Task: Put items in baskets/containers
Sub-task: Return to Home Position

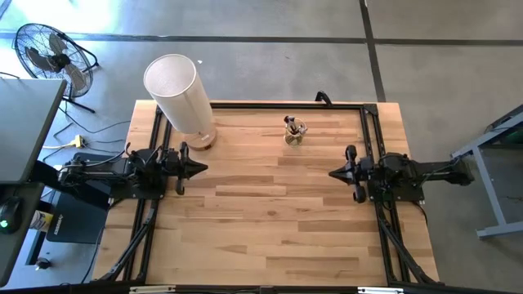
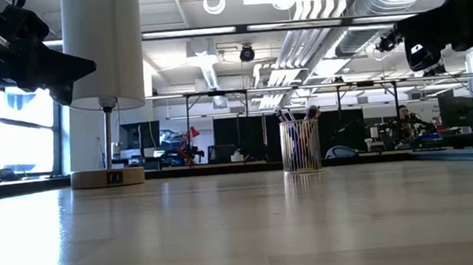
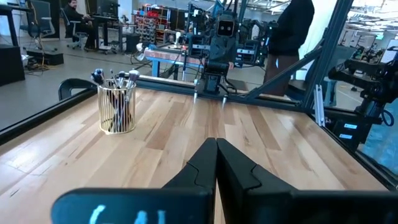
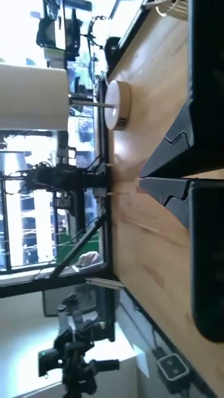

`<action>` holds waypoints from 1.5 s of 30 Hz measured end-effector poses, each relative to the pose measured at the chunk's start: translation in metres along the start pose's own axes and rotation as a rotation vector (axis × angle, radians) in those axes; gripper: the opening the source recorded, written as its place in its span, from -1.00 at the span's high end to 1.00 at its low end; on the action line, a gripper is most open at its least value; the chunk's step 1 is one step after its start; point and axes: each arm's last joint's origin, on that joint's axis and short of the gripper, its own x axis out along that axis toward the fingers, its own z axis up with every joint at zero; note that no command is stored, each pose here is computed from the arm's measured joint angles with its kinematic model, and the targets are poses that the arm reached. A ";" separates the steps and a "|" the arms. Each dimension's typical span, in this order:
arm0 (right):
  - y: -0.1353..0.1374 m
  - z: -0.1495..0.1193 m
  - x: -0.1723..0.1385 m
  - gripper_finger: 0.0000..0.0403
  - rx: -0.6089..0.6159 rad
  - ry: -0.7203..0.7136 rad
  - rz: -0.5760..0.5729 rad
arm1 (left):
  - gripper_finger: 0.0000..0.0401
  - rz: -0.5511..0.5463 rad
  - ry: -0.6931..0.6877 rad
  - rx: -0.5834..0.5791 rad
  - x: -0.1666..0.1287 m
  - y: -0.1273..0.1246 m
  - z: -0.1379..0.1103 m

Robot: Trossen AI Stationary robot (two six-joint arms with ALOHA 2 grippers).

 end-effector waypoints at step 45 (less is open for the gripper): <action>-0.005 -0.004 0.000 0.96 -0.094 0.027 -0.057 | 1.00 0.001 0.000 0.000 0.000 0.000 0.000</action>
